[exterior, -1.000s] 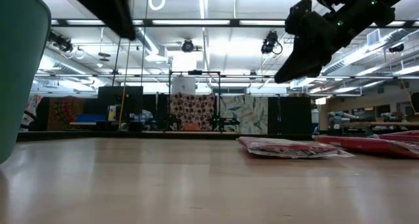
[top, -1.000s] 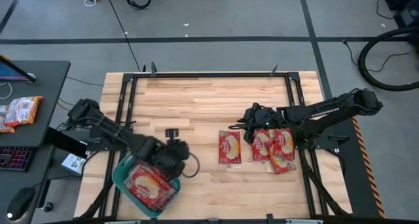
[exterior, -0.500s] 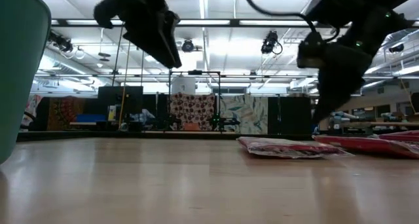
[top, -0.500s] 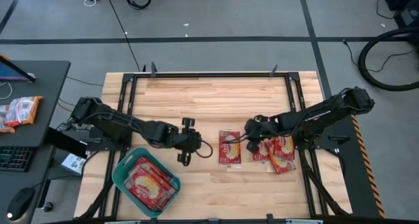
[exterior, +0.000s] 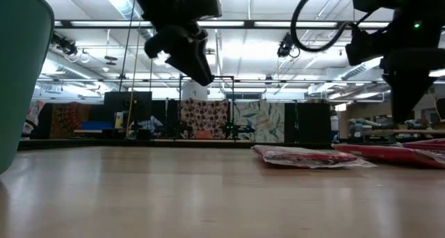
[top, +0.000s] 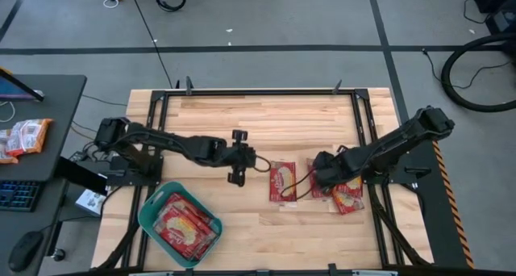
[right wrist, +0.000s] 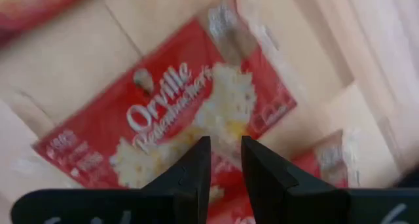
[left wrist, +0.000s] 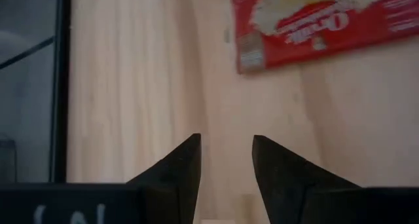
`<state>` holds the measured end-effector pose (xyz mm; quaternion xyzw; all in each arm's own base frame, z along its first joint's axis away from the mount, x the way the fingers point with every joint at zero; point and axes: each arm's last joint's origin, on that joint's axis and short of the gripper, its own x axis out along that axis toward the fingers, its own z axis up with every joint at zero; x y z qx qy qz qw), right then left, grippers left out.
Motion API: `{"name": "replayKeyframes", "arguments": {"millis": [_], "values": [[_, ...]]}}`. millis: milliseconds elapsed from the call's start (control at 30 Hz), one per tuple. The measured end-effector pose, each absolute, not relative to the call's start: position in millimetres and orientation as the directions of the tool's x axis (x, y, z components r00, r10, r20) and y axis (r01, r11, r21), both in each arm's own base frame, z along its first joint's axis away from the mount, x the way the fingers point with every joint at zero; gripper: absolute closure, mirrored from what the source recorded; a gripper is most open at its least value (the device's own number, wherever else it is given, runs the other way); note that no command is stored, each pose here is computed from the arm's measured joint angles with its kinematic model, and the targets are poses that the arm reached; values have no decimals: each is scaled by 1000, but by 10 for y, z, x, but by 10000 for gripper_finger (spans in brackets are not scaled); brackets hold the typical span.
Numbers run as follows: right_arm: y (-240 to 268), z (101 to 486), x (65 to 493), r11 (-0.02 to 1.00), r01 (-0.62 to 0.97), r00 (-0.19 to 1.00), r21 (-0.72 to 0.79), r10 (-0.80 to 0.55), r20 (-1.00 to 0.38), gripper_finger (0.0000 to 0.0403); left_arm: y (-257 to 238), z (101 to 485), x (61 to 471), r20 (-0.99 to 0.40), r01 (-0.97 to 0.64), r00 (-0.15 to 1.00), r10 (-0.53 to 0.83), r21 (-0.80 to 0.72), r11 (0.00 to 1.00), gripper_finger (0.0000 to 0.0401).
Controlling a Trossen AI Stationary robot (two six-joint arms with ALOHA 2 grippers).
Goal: Sort popcorn bags into baskets
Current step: Put the popcorn bag into the blue bin
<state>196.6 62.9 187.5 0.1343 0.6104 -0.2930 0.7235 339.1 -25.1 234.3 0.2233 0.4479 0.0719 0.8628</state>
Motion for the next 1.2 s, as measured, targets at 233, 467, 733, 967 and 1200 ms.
{"name": "replayKeyframes", "arguments": {"millis": [233, 467, 733, 967, 1200], "values": [[765, 1735, 2112, 795, 584, 76, -162, -252, -965, 304, -69, 2357, 3429, -744, 69, 606, 282, 402, 913, 260], [819, 1654, 2313, 798, 584, 85, -149, -242, -967, 261, -28, 2482, 3338, -738, 75, 610, 290, 417, 906, 260], [913, 1640, 2591, 785, 590, 80, -188, -289, -954, 224, -23, 2789, 3173, -676, 26, 678, 288, 413, 910, 260], [927, 1422, 2733, 738, 592, -62, -323, -359, -931, 220, -25, 2876, 3085, -673, 13, 682, 286, 403, 915, 260], [954, 1214, 2778, 735, 549, -159, -398, -376, -913, 222, -63, 2860, 3079, -683, 31, 675, 279, 404, 914, 260]]}}
